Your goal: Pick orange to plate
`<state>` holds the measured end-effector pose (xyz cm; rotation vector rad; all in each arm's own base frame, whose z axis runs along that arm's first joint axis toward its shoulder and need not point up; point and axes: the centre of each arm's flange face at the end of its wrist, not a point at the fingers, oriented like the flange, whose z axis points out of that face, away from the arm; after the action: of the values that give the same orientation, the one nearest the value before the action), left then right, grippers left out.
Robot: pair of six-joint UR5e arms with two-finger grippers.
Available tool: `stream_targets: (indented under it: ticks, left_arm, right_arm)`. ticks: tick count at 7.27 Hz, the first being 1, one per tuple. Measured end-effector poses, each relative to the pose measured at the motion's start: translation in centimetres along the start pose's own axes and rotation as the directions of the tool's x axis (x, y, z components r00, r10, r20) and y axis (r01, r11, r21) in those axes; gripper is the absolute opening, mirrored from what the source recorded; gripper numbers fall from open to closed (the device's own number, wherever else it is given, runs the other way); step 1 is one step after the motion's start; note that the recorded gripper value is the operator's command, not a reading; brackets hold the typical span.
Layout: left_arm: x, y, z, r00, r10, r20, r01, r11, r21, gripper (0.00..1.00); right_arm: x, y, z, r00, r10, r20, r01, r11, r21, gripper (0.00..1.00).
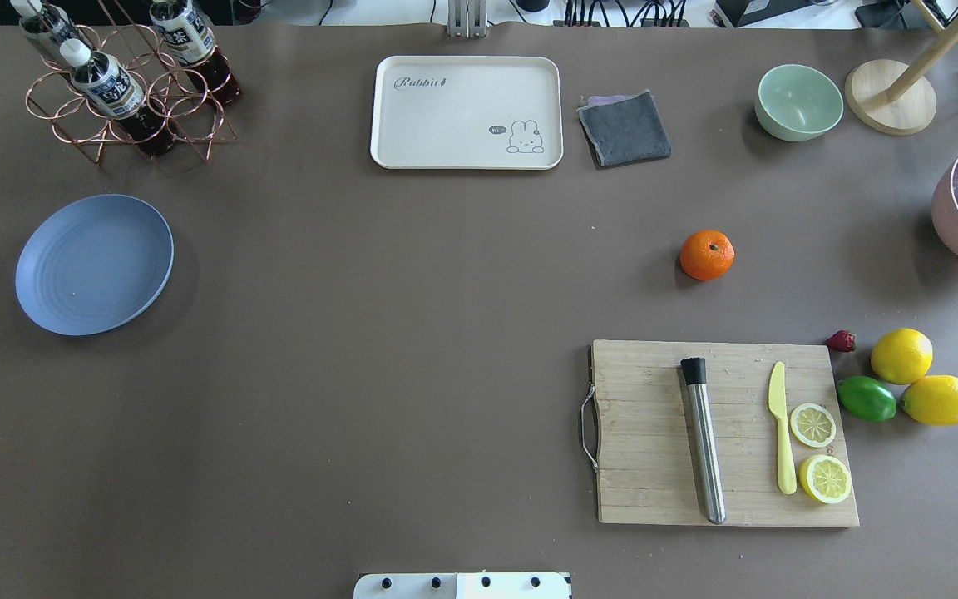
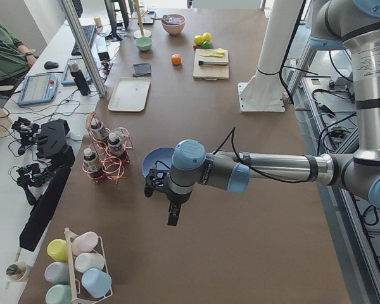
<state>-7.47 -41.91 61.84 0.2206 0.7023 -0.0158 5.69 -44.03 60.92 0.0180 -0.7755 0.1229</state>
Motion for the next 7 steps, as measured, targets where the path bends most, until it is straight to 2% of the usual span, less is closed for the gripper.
stream_targets:
  ticks: [7]
  left_arm:
    - [-0.53,0.25,0.52,1.0,-0.008,0.001,0.008,1.0,-0.01,0.98]
  right_arm:
    - [-0.68,-0.35,-0.5,1.0,-0.009,0.014,0.009,1.0,0.008,1.0]
